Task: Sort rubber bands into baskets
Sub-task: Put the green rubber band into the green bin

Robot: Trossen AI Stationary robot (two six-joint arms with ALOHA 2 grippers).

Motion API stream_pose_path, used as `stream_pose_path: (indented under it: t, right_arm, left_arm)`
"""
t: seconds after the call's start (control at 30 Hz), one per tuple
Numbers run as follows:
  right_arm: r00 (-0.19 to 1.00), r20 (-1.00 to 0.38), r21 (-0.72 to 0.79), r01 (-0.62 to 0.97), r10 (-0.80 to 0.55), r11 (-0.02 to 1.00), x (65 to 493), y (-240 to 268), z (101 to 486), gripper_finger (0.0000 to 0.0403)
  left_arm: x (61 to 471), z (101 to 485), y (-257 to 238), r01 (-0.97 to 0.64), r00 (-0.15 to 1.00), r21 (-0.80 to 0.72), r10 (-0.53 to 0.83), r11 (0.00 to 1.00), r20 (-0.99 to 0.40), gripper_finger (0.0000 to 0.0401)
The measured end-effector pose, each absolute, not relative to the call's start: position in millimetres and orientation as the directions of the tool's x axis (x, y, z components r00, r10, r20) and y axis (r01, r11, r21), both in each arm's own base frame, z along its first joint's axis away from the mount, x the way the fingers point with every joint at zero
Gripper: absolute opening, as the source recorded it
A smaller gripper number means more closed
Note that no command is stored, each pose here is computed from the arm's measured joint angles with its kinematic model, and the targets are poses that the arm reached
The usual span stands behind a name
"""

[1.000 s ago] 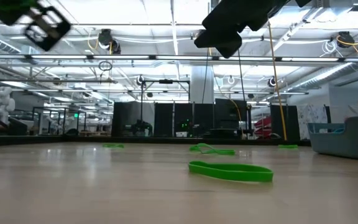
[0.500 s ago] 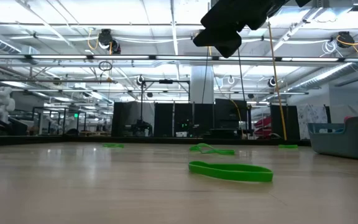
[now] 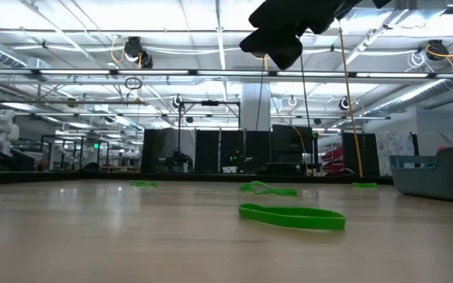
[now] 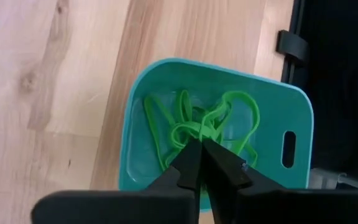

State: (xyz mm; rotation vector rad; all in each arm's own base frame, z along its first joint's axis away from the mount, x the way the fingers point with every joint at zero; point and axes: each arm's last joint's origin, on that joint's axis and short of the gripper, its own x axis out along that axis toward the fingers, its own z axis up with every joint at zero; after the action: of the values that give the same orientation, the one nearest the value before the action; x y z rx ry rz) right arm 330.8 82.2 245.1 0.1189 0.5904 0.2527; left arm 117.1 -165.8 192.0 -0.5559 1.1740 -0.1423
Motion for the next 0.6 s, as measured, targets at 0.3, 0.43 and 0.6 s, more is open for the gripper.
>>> stream_pose_path:
  t: [0.3,0.43,0.6]
  right_arm:
    - [0.806,-0.527,0.183,-0.203,0.27,0.962,331.3,82.4,245.8,0.0176]
    - [0.806,-0.527,0.183,-0.203,0.27,0.962,331.3,82.4,245.8,0.0176]
    - [0.806,-0.527,0.175,-0.208,0.27,0.962,331.3,82.4,245.8,0.0176]
  left_arm:
    - [115.8,190.4,-163.6,-0.235,0.381,-0.471,-0.365,0.851,-0.85,0.0047]
    - [115.6,190.0,-163.0,-0.238,0.378,-0.464,-0.359,0.853,-0.854,0.0059]
    - [125.2,195.5,-164.8,-0.179,0.437,-0.524,-0.41,0.833,-0.8,0.0065]
